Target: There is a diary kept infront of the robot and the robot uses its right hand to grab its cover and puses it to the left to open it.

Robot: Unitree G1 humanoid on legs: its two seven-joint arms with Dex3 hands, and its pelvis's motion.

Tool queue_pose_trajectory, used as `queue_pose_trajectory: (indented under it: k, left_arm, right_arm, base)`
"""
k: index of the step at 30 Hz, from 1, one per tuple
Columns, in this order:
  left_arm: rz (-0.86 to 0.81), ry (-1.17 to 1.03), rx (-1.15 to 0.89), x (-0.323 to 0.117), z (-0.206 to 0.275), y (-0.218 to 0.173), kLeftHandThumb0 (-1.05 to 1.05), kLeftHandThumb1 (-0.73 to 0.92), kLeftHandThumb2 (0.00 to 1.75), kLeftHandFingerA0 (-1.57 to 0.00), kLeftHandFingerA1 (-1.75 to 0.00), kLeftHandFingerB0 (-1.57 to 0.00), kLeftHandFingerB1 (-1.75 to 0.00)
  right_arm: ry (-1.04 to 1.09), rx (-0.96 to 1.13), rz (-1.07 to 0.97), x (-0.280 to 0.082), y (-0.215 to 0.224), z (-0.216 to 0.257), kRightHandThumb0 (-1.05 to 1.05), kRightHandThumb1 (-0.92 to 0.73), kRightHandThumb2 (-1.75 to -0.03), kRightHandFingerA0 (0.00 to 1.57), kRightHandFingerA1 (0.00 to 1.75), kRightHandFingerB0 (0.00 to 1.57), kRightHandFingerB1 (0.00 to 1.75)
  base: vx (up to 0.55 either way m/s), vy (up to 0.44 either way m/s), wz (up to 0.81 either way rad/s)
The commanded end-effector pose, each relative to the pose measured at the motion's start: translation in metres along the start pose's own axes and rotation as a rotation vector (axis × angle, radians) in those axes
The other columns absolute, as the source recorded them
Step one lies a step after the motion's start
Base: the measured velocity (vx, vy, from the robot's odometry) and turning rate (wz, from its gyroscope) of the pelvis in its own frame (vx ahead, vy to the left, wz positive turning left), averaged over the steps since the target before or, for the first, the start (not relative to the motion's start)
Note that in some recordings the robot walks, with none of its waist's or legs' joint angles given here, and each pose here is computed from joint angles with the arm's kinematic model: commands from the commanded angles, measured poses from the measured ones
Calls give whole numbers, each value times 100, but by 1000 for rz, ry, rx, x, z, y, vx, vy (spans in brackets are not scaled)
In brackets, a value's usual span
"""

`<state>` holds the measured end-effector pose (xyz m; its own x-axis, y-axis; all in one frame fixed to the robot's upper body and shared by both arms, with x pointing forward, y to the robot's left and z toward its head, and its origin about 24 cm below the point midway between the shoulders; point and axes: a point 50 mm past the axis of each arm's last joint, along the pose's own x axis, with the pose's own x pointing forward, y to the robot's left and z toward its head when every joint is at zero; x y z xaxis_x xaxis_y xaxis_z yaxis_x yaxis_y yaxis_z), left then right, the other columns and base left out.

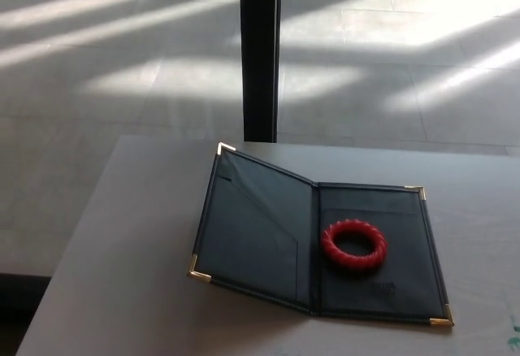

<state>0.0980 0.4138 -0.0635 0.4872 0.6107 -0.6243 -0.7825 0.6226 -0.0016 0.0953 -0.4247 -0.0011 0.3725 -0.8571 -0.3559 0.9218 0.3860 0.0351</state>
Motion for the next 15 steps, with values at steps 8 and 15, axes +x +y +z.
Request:
queue_pose_trajectory:
  k: [8,15]
  left_arm:
    - [-2,-34,-1,0,5,0,-105,71,152,-62,-149,-41,-131]
    - [2,-36,16,0,6,1,-105,72,150,-63,-148,-45,-132]
  right_arm:
    - [-38,-15,39,-3,5,-4,-75,-78,-117,76,99,56,87]
    - [-38,-22,47,-4,9,-3,-74,-92,-75,81,107,54,94]
  base:
    - [0,0,0]
    - [0,0,0]
